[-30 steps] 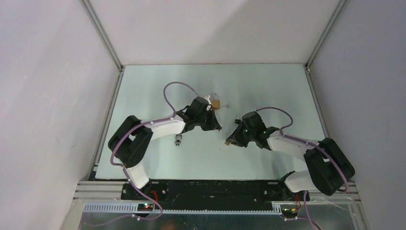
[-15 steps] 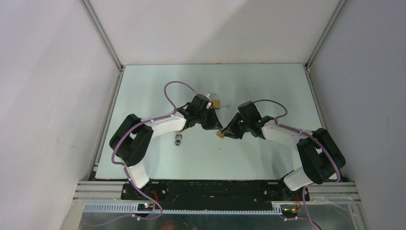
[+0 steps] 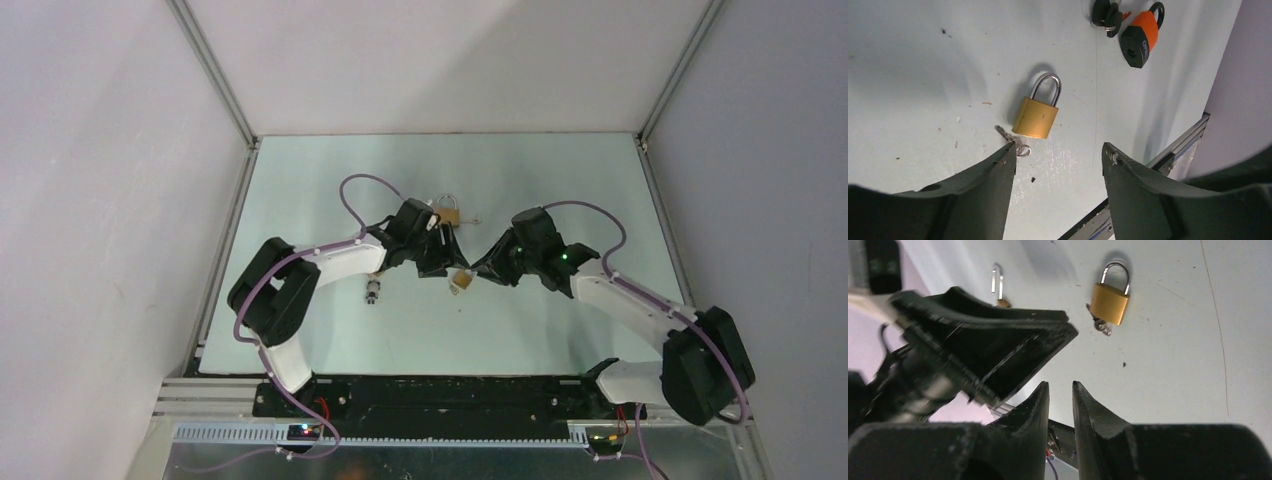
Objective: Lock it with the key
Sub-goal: Place the lock at the center of the board, then pick up the lock from the center of the board.
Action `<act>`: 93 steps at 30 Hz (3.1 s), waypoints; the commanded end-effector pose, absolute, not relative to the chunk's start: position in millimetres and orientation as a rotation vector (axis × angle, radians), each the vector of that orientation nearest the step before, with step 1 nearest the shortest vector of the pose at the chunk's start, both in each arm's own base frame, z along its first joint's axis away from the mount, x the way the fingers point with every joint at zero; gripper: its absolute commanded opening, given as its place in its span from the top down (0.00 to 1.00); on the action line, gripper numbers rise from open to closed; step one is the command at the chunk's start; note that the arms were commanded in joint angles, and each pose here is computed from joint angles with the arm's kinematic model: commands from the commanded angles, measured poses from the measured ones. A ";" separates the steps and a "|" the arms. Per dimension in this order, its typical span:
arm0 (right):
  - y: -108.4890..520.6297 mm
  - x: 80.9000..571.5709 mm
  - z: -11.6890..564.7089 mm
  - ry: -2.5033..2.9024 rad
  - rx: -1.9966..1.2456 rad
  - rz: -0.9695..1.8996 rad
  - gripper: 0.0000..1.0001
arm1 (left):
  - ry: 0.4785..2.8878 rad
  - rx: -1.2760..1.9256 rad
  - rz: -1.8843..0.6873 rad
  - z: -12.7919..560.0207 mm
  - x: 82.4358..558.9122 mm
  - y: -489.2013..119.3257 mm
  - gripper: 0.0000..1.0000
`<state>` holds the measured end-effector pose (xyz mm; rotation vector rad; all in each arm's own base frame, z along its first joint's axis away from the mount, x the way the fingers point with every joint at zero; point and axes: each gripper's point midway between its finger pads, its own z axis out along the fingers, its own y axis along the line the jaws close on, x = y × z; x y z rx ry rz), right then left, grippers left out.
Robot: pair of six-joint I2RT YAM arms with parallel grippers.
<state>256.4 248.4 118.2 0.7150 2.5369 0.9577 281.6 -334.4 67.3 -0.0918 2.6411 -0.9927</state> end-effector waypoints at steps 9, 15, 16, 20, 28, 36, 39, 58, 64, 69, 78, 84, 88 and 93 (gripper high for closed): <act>233.4 236.4 175.8 2.399 0.525 0.927 0.70 | 2.495 -0.221 -0.605 90.9 298.3 -240.5 0.21; 238.1 217.9 182.9 2.383 0.400 0.929 0.50 | 2.442 -0.242 -0.172 80.2 288.5 -155.9 0.01; 240.2 217.8 186.1 2.367 0.376 0.943 0.47 | 2.444 -0.243 -0.139 78.2 288.5 -148.8 0.01; 244.0 214.1 190.1 2.327 0.322 0.979 0.40 | 2.473 -0.131 0.037 68.0 295.0 -126.1 0.00; 248.5 213.7 181.6 2.362 0.350 0.985 0.42 | 2.566 0.259 0.180 49.2 319.5 -129.1 0.06; 244.2 211.7 173.2 2.401 0.401 0.959 0.46 | 2.702 0.380 0.096 13.4 316.5 -138.8 0.26; 244.6 212.5 171.3 2.405 0.419 0.953 0.47 | 2.741 0.362 0.086 2.9 311.3 -137.8 0.33; 256.5 217.1 156.1 2.463 0.431 0.977 0.51 | 2.807 0.307 -0.120 3.9 291.0 -158.6 0.44; 253.3 227.4 157.6 2.450 0.444 1.001 0.52 | 2.834 0.307 -0.119 1.0 285.1 -157.8 0.56; 259.6 237.2 160.0 2.432 0.414 1.060 0.52 | 2.845 0.300 -0.091 -4.0 283.6 -156.4 0.81; 274.7 247.3 141.1 2.454 0.260 1.081 0.54 | 2.740 0.408 -0.034 16.2 284.1 -176.3 1.00; 289.1 254.0 137.2 2.438 0.204 1.147 0.53 | 2.598 0.415 -0.051 55.1 276.3 -193.5 1.00; 298.9 260.1 133.9 2.422 0.191 1.190 0.52 | 2.517 0.425 -0.092 78.3 268.4 -199.5 1.00; 317.3 264.1 135.7 2.382 0.134 1.281 0.49 | 2.452 0.475 -0.202 97.8 254.5 -204.1 1.00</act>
